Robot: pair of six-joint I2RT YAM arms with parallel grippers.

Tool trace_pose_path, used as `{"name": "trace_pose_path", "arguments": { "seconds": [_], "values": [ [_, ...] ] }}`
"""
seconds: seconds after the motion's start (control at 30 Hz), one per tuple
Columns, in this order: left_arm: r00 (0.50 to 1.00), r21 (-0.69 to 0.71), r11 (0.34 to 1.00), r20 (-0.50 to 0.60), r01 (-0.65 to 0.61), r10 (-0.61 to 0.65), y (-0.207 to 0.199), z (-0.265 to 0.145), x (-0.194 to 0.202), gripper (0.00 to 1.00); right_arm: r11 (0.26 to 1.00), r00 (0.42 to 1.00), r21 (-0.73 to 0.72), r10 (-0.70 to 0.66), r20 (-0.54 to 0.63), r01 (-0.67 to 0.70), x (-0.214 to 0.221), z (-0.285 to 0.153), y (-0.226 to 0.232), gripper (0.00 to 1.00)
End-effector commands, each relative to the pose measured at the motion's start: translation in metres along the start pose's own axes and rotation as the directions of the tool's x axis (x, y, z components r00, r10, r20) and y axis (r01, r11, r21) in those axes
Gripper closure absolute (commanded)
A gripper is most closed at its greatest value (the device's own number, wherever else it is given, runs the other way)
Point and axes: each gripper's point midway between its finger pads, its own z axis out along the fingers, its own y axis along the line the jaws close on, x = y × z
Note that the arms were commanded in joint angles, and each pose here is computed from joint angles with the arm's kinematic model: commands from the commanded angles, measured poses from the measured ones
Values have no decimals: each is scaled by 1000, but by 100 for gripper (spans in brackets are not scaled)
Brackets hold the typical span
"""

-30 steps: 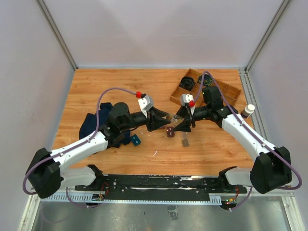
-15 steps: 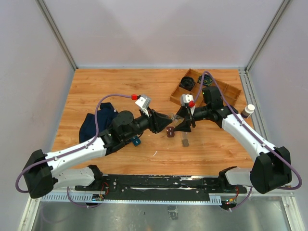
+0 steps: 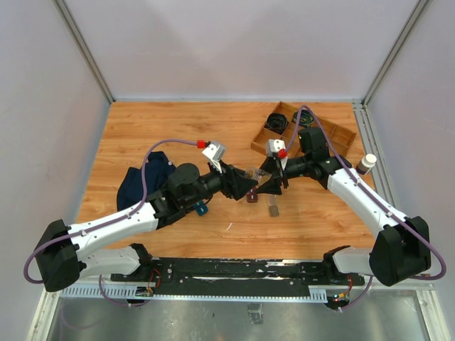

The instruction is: Sort the pills into containers

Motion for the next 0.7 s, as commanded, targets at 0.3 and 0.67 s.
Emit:
{"name": "trace_pose_path", "arguments": {
  "seconds": [0.3, 0.67],
  "values": [
    [993, 16, 995, 67, -98, 96, -7, -6, -21, 21, 997, 996, -3, -73, 42, 73, -21, -4, -1, 99],
    [991, -15, 993, 73, -114, 114, -3, 5, -34, 24, 997, 996, 0, -76, 44, 76, -22, -5, -2, 99]
  ]
}}
